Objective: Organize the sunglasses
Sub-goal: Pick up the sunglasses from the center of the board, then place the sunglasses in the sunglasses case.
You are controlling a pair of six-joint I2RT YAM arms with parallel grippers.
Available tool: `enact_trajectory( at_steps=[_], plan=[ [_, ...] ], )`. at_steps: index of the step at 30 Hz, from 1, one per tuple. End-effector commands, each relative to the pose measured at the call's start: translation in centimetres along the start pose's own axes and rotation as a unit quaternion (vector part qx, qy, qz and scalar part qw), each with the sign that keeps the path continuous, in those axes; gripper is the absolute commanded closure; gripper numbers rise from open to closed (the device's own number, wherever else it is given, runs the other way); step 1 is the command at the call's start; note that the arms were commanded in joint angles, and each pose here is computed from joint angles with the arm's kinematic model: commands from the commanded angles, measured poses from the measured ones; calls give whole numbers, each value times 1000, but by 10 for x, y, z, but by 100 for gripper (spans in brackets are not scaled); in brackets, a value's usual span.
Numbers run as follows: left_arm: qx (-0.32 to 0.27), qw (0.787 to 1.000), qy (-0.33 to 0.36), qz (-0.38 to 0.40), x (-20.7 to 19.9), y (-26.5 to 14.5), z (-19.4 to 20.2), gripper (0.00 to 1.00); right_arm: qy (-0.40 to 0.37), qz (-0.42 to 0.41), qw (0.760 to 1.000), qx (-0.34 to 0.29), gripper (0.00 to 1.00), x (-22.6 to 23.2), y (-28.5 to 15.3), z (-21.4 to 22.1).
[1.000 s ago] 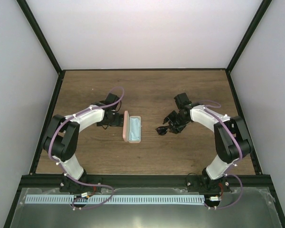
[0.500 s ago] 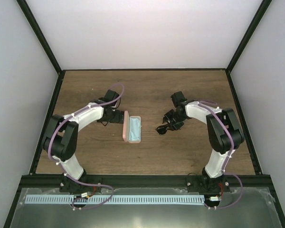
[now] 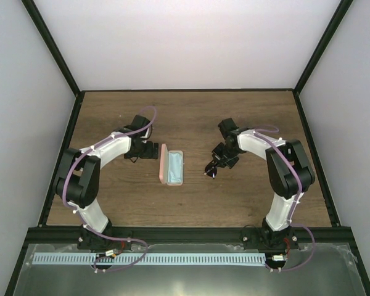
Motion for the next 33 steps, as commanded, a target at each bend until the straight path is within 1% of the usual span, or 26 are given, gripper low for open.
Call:
enact_trajectory(
  at_steps=[1,3,10,15,18,23,33],
  plan=[
    [-2,1000,3,1,0,1,-1,0,-62,25,998,-22,93,11,-3,6],
    [-4,1000,3,-3,1,1,-1,0,-85,31,996,-28,95,13,-4,9],
    [-7,1000,0,-8,3,1,-1,0,-160,68,984,-49,95,29,-12,23],
    [-3,1000,-4,-13,6,4,3,0,-227,77,969,-68,95,60,-22,38],
    [-3,1000,-8,-16,7,6,5,0,-260,76,960,-66,94,78,-22,49],
    [2,999,-19,-26,10,10,9,0,-304,67,949,-43,94,103,-13,70],
    [4,999,-36,-33,16,13,21,0,-366,45,929,-15,93,149,-3,107]
  ],
)
Point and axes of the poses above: each gripper's point midway between its finger pads, its own y axis out along the fingers, its own x axis along the line the jaws close on, z = x × y, the point moved 6 cm from there along -y, back along the fingers, and after that the axes turned 6 degrees about -y, right-handed, at the moved point
